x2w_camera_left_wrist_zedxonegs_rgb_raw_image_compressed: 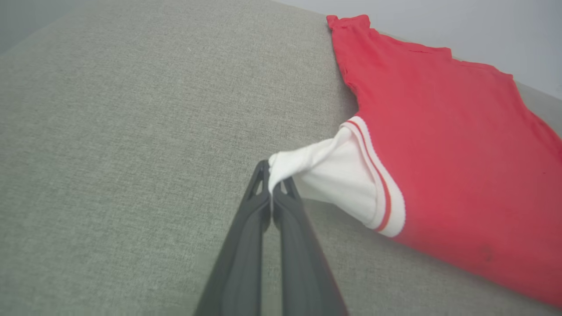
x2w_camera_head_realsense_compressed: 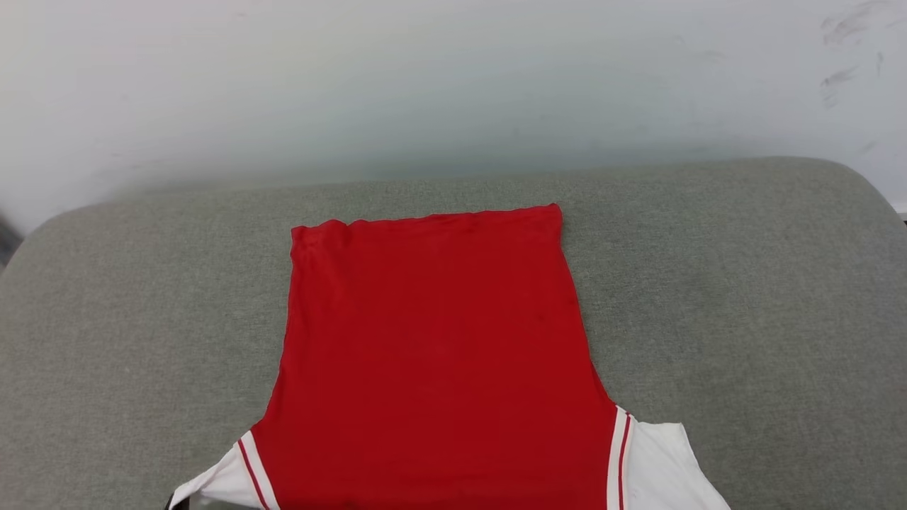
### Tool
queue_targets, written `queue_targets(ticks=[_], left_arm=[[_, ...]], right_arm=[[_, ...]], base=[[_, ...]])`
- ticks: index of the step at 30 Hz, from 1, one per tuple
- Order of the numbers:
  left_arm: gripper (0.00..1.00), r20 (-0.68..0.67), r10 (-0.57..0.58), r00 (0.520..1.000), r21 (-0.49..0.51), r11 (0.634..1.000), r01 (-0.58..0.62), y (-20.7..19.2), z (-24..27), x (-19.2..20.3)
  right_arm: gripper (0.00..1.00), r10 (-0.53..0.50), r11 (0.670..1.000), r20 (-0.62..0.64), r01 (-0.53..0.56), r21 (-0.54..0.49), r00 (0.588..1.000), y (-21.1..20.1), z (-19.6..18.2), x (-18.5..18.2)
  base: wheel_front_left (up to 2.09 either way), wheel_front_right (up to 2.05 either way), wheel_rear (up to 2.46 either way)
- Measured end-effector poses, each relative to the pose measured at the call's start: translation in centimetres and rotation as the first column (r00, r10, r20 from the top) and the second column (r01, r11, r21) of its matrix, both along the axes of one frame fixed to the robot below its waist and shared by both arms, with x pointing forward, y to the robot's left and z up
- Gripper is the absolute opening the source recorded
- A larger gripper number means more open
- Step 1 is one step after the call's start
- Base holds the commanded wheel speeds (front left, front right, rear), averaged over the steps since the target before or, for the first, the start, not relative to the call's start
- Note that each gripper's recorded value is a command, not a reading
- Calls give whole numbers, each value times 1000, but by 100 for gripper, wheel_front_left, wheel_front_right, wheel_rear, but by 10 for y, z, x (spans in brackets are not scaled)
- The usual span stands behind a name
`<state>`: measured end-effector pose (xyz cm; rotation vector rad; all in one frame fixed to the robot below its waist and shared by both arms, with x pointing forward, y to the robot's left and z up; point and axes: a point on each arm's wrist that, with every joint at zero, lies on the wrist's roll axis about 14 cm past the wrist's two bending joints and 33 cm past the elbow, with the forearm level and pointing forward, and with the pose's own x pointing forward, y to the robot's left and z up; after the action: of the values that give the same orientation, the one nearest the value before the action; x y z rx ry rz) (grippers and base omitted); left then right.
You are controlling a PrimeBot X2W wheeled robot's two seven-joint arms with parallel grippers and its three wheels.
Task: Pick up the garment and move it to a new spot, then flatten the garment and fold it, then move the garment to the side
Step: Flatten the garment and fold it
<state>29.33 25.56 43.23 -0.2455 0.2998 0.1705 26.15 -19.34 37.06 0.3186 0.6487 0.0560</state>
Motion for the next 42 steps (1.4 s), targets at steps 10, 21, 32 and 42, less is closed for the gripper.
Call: queue_targets(ticks=[10, 21, 32, 42], left_arm=[[0, 115, -73, 991, 11, 997, 72, -27, 33, 32], [0, 222, -106, 969, 3, 994, 108, -51, 48, 83], [0, 247, -81, 966, -3, 996, 84, -52, 37, 110], [0, 183, -23, 983, 15, 1000, 21, -33, 9, 113]], right_arm=[[100, 16, 999, 280, -6, -35, 960, 6, 70, 88], [100, 69, 998, 302, -61, -35, 951, 14, 95, 252], [100, 302, 950, -104, -308, -52, 948, 77, 50, 355], [100, 388, 912, -327, -411, -1, 862, 128, -23, 368]], base=[[0, 0, 0], [0, 0, 0], [0, 0, 0], [0, 0, 0]])
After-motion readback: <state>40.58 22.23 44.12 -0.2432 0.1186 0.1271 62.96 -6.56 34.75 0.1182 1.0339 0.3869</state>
